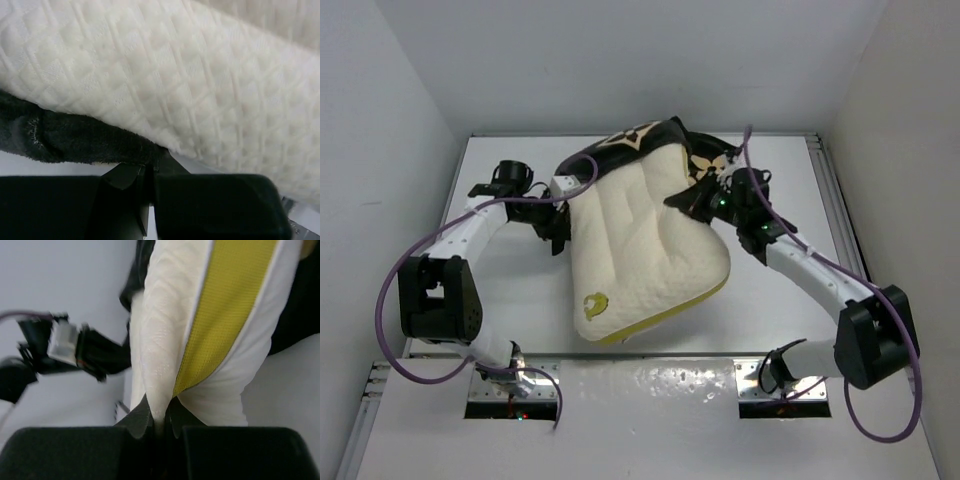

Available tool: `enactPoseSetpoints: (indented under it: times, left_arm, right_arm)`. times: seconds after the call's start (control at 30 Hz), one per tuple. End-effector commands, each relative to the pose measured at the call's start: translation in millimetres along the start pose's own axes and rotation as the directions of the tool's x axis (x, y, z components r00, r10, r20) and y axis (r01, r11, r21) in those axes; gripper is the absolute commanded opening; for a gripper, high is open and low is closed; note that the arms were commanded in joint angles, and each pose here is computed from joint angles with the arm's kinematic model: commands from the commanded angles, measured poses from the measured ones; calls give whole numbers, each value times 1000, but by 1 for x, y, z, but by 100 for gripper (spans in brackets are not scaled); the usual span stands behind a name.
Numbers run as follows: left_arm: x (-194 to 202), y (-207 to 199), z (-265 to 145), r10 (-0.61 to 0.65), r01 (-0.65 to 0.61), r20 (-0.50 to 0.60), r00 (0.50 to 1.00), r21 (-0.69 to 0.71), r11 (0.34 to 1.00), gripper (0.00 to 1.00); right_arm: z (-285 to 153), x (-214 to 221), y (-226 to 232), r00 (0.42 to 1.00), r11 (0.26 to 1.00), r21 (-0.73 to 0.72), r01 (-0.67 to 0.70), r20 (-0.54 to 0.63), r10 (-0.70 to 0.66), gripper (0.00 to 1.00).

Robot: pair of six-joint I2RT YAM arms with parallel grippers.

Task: Put the pillow into the pillowcase

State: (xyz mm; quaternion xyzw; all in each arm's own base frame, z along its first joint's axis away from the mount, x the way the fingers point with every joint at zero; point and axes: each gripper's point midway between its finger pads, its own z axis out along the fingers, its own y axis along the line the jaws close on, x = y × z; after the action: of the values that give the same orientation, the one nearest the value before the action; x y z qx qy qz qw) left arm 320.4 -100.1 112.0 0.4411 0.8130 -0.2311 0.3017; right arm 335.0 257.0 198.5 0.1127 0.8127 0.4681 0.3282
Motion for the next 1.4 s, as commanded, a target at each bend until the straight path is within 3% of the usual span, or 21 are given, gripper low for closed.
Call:
enactPoseSetpoints:
  times: [0.0, 0.23, 0.43, 0.47, 0.5, 0.53, 0.57, 0.67, 0.7, 0.73, 0.8, 0.87, 1.0, 1.07, 1.17, 1.23, 1.27, 1.37]
  left_arm:
    - [-44, -39, -14, 69, -94, 157, 985, 156, 983, 0]
    - [-20, -55, -5, 105, -123, 88, 991, 227, 966, 0]
    - [35, -74, -25, 224, -173, -131, 966, 319, 932, 0]
    - [39, -82, -29, 201, -138, -152, 968, 346, 928, 21]
    - [49, -69, -35, 253, -172, -231, 939, 323, 931, 31]
    - [50, -65, -40, 255, -168, -261, 931, 316, 934, 47]
    - [44, -59, -41, 251, -167, -260, 932, 303, 938, 56]
    - [-17, -29, -54, 238, -212, -124, 963, 191, 958, 68]
    - [-38, -21, -59, 239, -226, -74, 968, 151, 962, 75]
    - [-84, -3, -69, 233, -235, 28, 972, 46, 971, 89]
    - [-127, 7, -72, 189, -186, 119, 975, -38, 982, 96]
    - [-179, 11, -66, 321, -296, 202, 925, -144, 944, 97]
    - [-206, 5, -2, 373, -345, 140, 917, -186, 920, 85]
    - [-218, -4, 45, 450, -420, 92, 888, -238, 876, 56]
    - [-219, -4, 84, 486, -451, 58, 872, -287, 845, 34]
    - [-229, -4, 107, 497, -456, 52, 866, -323, 829, 36]
    - [-238, -2, 111, 497, -447, 68, 865, -342, 826, 54]
    - [-246, 4, 131, 504, -445, 67, 861, -381, 811, 63]
  right_arm:
    - [-33, -91, 68, 941, 981, -194, 26, 337, 41, 0]
    - [-2, -45, -20, 956, 992, 41, -117, 274, 101, 0]
    - [0, 6, -61, 986, 977, 210, -45, 169, 9, 0]
    - [0, 12, -65, 988, 974, 226, -28, 151, -7, 0]
    - [0, 21, -69, 992, 971, 239, -7, 125, -24, 0]
    - [2, 35, -72, 995, 968, 249, 43, 75, -63, 0]
    - [3, 42, -71, 996, 966, 250, 70, 42, -83, 0]
    - [7, 76, -74, 988, 962, 233, 143, -99, -123, 0]
    - [9, 85, -70, 983, 966, 204, 160, -124, -136, 0]
    - [10, 91, -69, 980, 968, 187, 167, -142, -142, 0]
    - [14, 102, -66, 976, 976, 147, 163, -166, -138, 0]
    - [16, 107, -66, 975, 977, 141, 160, -180, -133, 0]
    - [18, 113, -63, 977, 983, 116, 140, -177, -118, 0]
    - [17, 115, -61, 982, 990, 95, 105, -167, -88, 0]
    - [15, 120, -64, 985, 994, 86, 72, -161, -58, 0]
    - [13, 123, -69, 985, 994, 96, 60, -164, -44, 0]
    - [13, 125, -69, 985, 994, 98, 56, -166, -39, 0]
    - [12, 131, -71, 983, 993, 102, 53, -179, -34, 0]
